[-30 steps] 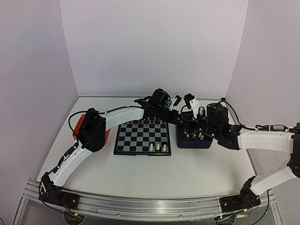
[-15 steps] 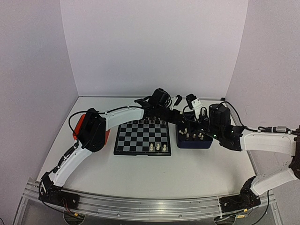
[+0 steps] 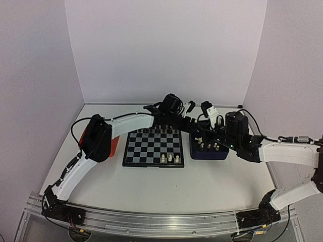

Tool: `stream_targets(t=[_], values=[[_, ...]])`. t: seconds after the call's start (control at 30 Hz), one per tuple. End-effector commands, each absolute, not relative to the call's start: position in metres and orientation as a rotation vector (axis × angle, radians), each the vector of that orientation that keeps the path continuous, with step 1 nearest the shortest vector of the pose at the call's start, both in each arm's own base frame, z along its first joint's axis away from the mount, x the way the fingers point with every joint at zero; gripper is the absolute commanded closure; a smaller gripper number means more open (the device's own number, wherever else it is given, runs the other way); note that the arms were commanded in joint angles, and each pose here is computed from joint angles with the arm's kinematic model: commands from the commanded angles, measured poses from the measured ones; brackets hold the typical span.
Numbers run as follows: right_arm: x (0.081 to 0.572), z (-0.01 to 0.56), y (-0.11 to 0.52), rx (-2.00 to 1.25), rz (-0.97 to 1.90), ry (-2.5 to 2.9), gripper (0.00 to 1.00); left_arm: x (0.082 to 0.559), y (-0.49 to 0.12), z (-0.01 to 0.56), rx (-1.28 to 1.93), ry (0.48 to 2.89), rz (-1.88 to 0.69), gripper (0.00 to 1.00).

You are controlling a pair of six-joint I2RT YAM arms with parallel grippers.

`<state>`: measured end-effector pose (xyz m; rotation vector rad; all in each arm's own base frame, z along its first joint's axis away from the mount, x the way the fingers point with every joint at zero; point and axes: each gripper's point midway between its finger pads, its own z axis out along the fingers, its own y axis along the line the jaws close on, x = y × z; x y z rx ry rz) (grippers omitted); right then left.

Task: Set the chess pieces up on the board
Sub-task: Place the chess piece on the chessboard.

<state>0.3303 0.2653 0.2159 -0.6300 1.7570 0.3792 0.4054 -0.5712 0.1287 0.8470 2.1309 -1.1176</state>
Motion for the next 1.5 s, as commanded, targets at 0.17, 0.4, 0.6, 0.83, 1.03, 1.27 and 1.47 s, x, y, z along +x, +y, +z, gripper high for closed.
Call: stream_targets(t=[0.17, 0.4, 0.6, 0.83, 1.03, 1.27, 1.47], values=[[0.332, 0.239, 0.265, -0.64, 0.454, 1.702, 1.0, 0.406, -0.503, 0.259, 0.726, 1.983, -1.146, 0.15], [0.313, 0.23, 0.297, -0.857, 0.615, 1.685, 1.0, 0.38, -0.457, 0.299, 0.767, 1.892, -1.374, 0.15], [0.312, 0.226, 0.316, -0.967, 0.67, 1.674, 1.0, 0.355, -0.454, 0.301, 0.86, 1.93, -1.433, 0.17], [0.325, 0.22, 0.326, -1.013, 0.637, 1.658, 1.0, 0.336, -0.467, 0.286, 0.905, 2.026, -1.45, 0.22], [0.331, 0.224, 0.33, -1.028, 0.618, 1.637, 1.0, 0.328, -0.467, 0.271, 0.919, 2.093, -1.461, 0.3], [0.331, 0.227, 0.332, -1.037, 0.617, 1.619, 1.0, 0.318, -0.468, 0.26, 0.943, 2.127, -1.508, 0.38], [0.332, 0.229, 0.333, -1.04, 0.621, 1.61, 1.0, 0.311, -0.477, 0.26, 0.974, 2.113, -1.537, 0.43]])
